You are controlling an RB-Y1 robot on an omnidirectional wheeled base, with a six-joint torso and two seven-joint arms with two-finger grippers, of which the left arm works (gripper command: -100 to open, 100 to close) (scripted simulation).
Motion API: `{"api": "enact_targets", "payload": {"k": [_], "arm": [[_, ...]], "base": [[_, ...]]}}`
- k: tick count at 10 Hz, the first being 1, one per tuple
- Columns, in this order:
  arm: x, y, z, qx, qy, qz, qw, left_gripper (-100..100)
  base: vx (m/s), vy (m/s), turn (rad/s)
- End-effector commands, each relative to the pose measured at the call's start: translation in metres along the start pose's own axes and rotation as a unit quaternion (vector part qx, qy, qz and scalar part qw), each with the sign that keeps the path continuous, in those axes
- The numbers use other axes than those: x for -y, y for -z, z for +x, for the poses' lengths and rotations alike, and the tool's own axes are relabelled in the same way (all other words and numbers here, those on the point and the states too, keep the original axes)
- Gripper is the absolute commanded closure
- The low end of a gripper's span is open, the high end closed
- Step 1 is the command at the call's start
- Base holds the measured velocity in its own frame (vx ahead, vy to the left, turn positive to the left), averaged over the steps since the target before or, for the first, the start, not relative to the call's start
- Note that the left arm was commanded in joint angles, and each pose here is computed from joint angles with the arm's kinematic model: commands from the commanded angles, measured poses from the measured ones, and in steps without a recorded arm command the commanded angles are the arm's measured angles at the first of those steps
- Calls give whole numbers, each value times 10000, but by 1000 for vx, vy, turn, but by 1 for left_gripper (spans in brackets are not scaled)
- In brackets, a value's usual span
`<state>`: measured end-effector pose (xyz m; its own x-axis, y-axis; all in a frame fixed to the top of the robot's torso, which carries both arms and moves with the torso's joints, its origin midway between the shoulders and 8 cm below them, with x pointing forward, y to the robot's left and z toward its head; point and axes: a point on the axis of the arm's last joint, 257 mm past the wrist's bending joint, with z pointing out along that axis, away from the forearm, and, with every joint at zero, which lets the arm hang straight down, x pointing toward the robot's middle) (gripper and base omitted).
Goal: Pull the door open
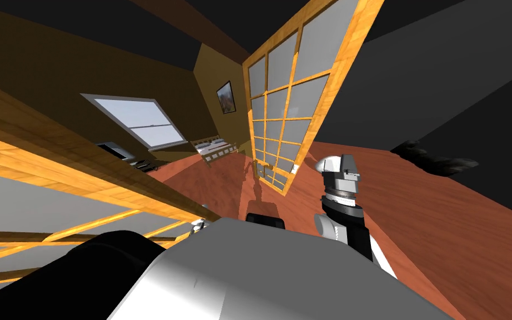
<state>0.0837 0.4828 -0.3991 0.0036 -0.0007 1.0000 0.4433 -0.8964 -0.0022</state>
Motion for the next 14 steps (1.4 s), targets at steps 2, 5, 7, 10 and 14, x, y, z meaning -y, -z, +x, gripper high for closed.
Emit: {"api": "enact_targets", "payload": {"k": [2,5,7,10,14], "arm": [[-92,23,-12,17,11,-156,9999,100],[-245,37,-4,5,6,-463,9989,100],[-362,56,4,-5,6,-700,9975,100],[-488,83,12,-16,10,-958,9954,100],[-581,83,-3,8,21,-1140,9935,100]], "base": [[-126,-14,-15],[-227,9,-49],[-235,-11,-45],[-225,-18,-27],[-149,-2,-34]]}}
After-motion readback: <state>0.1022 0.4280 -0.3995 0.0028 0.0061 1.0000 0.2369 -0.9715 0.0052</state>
